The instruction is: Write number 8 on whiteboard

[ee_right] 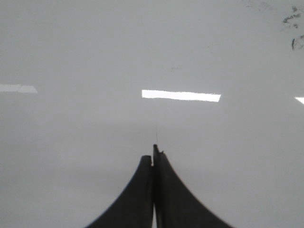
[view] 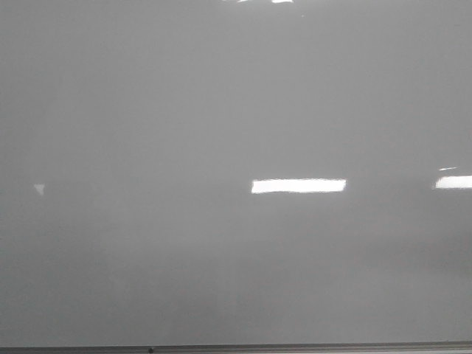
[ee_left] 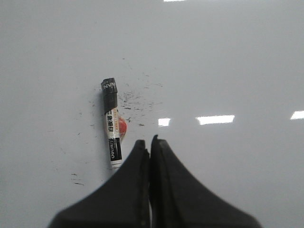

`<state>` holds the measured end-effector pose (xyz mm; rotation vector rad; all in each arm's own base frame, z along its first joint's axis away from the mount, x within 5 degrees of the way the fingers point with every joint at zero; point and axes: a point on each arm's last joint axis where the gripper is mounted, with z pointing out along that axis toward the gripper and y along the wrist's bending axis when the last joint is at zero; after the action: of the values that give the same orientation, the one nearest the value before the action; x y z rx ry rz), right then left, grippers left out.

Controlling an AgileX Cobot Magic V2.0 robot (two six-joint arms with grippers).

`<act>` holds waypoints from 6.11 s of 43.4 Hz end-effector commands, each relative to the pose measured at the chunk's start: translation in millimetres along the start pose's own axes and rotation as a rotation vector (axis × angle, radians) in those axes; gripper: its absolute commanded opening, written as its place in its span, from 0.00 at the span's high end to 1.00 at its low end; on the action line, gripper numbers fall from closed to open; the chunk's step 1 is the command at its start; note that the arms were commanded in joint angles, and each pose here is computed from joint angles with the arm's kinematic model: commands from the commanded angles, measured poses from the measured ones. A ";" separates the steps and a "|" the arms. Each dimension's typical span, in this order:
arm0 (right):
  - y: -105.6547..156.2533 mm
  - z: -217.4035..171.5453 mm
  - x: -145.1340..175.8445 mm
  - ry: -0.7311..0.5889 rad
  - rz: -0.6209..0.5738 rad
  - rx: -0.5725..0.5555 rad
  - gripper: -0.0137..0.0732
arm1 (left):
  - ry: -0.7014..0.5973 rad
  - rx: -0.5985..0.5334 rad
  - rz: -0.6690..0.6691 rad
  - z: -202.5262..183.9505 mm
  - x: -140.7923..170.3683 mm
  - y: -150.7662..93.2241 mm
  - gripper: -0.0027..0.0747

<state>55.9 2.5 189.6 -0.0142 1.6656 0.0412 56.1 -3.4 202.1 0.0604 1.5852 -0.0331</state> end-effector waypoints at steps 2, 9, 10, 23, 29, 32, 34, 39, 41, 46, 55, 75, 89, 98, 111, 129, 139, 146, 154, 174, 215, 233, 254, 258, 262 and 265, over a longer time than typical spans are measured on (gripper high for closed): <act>-0.6 -1.4 -8.1 -0.090 -0.012 0.007 0.92 | -0.078 0.005 -0.008 -0.6 -3.4 -0.2 0.99; -0.6 -1.4 -8.7 -0.096 -0.012 0.007 0.92 | -0.087 0.005 -0.008 -0.6 -4.2 -0.2 0.99; -0.6 -1.4 -8.8 -0.098 -0.012 0.007 0.92 | -0.087 0.005 -0.008 -0.6 -4.2 -0.2 0.99; -0.2 -6.9 -30.7 -0.188 0.023 0.003 0.92 | -0.313 -0.006 -0.071 -5.9 -30.0 1.8 0.99; 2.1 -20.1 -66.0 -0.190 0.025 -0.013 0.92 | -0.372 -0.002 -0.069 -12.7 -64.1 2.2 0.99; 3.1 -25.5 -85.7 -0.186 0.023 -0.020 0.92 | -0.315 0.002 -0.054 -10.2 -77.3 1.7 0.99; 3.6 -25.0 -96.2 -0.161 0.022 -0.022 0.92 | -0.268 0.004 -0.032 -7.5 -87.4 1.4 0.99; 4.5 -17.6 -119.7 -0.097 0.022 -0.026 0.92 | -0.119 0.004 0.006 9.2 -103.1 1.4 0.99; 4.4 -10.2 -125.5 -0.068 0.023 -0.025 0.92 | -0.078 0.005 0.006 17.0 -107.0 1.4 0.99; 4.2 4.5 -133.2 -0.029 0.027 -0.022 0.92 | -0.012 0.006 0.006 35.4 -112.7 1.4 0.99; 3.8 14.0 -132.6 0.000 0.028 -0.020 0.91 | 0.020 0.007 0.006 46.8 -111.1 1.3 0.93; 3.8 14.0 -132.7 -0.001 0.028 -0.020 0.16 | 0.019 0.007 -0.002 46.8 -111.2 1.3 0.14; 3.8 14.0 -133.4 -0.008 0.028 -0.019 0.16 | 0.347 -0.038 -0.130 87.2 -96.9 5.9 0.18; 3.8 14.0 -133.3 -0.007 0.028 -0.019 0.16 | 0.580 -0.148 -0.164 135.3 -84.2 28.4 0.18; 3.8 14.0 -133.3 -0.007 0.028 -0.019 0.16 | 0.656 -0.137 -0.092 188.1 -48.9 35.7 0.21; 3.8 14.0 -133.3 -0.007 0.028 -0.019 0.16 | 0.610 -0.143 -0.081 217.7 -21.5 41.5 0.35; 3.8 14.0 -133.3 -0.007 0.028 -0.019 0.16 | 0.641 -0.143 -0.083 221.0 -12.5 41.8 0.59; 3.8 14.0 -133.3 -0.007 0.028 -0.019 0.16 | 0.659 -0.143 -0.085 219.5 -11.9 41.6 0.84; 3.8 14.0 -133.3 -0.007 0.028 -0.019 0.16 | 0.630 -0.143 -0.082 213.0 -27.0 40.9 0.99; 5.9 31.9 -125.1 0.166 0.026 -0.040 0.16 | 1.002 0.343 0.146 197.7 -112.0 -34.0 0.99; 163.2 92.0 -170.7 0.553 -0.522 -1.052 0.16 | 0.875 1.049 1.003 114.3 -139.7 -210.5 0.99; 191.0 110.5 -163.7 0.547 -0.554 -1.086 0.32 | 0.845 1.047 0.992 115.8 -140.8 -212.5 0.99; 192.4 109.0 -164.4 0.555 -0.518 -1.102 0.91 | 0.803 1.062 0.941 116.4 -142.8 -217.6 0.99; 192.2 108.3 -163.9 0.563 -0.521 -1.107 0.92 | 0.785 1.058 0.928 117.0 -144.2 -218.4 0.99; 192.2 108.1 -163.7 0.566 -0.522 -1.108 0.92 | 0.763 1.060 0.910 116.5 -146.8 -218.8 0.88; 192.2 108.2 -163.8 0.565 -0.521 -1.108 0.92 | 0.773 1.041 0.873 118.3 -147.8 -217.4 0.74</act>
<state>174.1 194.6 326.7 -1.4683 1.9969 0.5446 163.8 -228.3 319.9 1.9100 2.0504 -0.0617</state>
